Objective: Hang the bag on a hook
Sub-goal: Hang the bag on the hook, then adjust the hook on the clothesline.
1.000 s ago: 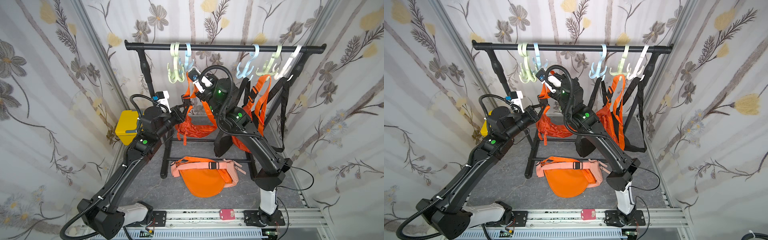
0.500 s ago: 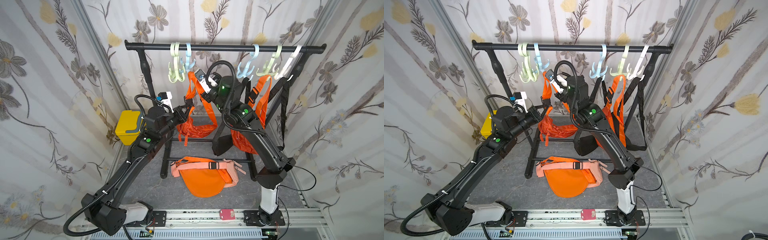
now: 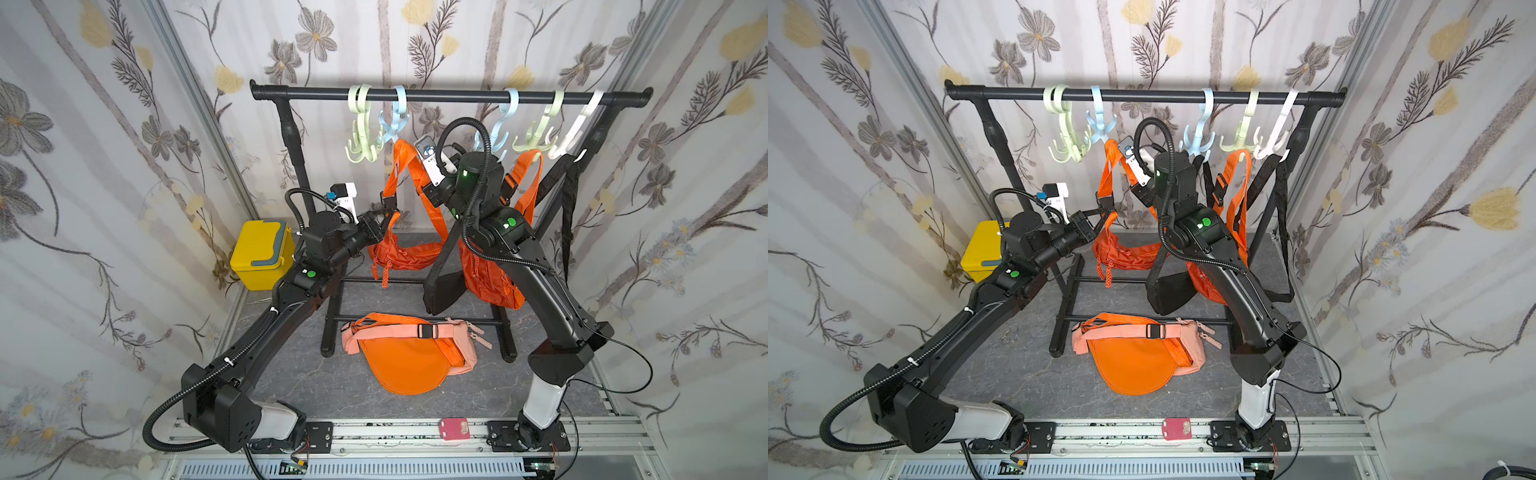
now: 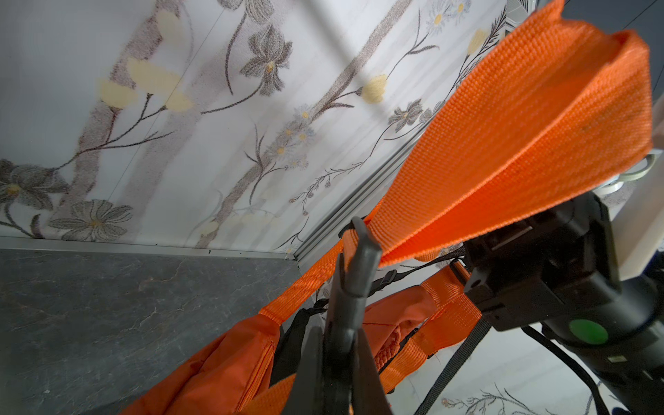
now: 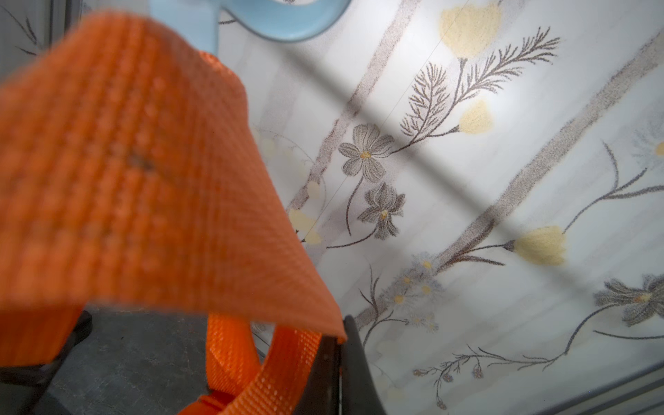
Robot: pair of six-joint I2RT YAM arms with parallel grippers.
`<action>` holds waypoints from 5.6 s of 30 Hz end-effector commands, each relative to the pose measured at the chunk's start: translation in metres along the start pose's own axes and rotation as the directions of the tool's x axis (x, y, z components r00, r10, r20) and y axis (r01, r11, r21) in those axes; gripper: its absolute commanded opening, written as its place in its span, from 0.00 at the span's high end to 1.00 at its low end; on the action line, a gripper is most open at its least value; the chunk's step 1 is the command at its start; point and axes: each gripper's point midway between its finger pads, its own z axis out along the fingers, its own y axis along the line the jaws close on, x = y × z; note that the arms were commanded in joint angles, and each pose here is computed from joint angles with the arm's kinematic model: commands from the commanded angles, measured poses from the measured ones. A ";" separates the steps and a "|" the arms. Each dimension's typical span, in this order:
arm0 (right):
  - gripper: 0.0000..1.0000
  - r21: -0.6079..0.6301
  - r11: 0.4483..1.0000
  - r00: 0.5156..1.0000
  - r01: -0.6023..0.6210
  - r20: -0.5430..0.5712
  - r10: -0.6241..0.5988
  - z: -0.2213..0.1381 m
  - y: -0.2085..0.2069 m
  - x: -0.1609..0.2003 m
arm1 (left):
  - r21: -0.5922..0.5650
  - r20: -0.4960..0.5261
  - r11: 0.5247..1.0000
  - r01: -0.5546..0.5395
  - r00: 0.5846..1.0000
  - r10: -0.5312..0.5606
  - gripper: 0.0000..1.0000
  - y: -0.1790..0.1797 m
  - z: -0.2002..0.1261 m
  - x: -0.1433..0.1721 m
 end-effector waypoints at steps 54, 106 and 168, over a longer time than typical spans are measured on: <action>0.89 0.278 0.958 0.998 -0.066 0.020 0.062 -0.086 -0.075 0.024 | 0.239 0.196 0.942 -0.235 0.962 0.190 0.18 -0.141 0.007 -0.096; 0.89 0.285 0.957 0.999 -0.052 0.006 0.052 -0.081 -0.073 0.032 | 0.126 0.204 0.953 -0.277 0.947 0.248 0.24 -0.095 0.005 -0.147; 0.26 0.204 0.947 0.952 -0.247 -0.130 0.276 -0.151 0.012 0.130 | -0.330 0.361 0.898 -0.292 0.839 0.406 0.15 -0.006 -0.088 -0.158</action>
